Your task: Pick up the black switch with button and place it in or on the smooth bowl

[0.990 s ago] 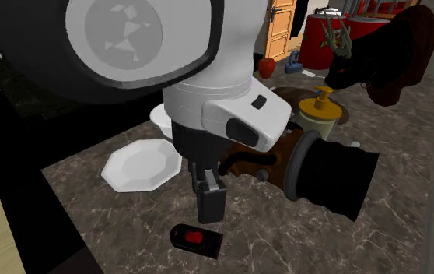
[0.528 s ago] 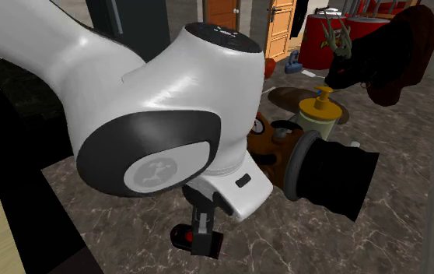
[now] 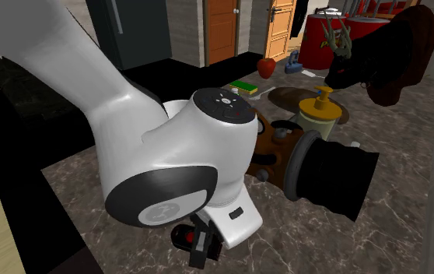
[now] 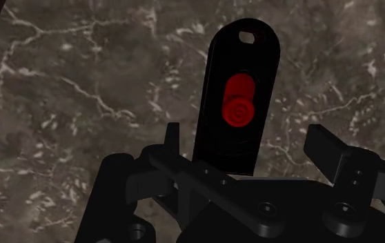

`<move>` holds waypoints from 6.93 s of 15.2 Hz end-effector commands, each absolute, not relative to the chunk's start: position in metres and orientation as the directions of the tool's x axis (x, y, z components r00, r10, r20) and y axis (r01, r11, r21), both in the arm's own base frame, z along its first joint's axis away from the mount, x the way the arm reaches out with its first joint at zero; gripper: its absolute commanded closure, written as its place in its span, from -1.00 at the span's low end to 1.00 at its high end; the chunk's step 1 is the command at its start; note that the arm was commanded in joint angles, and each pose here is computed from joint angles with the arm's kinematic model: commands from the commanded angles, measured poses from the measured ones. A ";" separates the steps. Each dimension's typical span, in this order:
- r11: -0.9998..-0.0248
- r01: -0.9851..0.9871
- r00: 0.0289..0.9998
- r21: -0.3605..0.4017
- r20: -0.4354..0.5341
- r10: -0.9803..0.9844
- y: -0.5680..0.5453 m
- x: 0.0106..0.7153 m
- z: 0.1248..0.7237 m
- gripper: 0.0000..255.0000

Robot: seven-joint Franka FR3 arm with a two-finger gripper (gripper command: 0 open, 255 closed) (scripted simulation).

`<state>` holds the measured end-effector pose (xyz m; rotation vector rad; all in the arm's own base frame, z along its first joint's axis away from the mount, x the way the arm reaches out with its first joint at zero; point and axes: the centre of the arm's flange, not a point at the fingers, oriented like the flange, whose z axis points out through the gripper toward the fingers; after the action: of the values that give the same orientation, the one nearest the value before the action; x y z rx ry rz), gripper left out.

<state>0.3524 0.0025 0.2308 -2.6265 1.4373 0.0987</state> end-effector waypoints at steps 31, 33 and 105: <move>-0.530 -0.842 0.539 -0.096 -0.126 -0.833 0.005 0.353 0.270 1.00; -0.530 -0.842 0.539 -0.096 -0.126 -0.833 0.005 0.353 0.281 1.00; -0.530 -0.842 0.539 -0.096 -0.126 -0.833 0.381 0.611 0.294 1.00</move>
<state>0.6114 0.3813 0.2938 -2.6259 1.4393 0.0977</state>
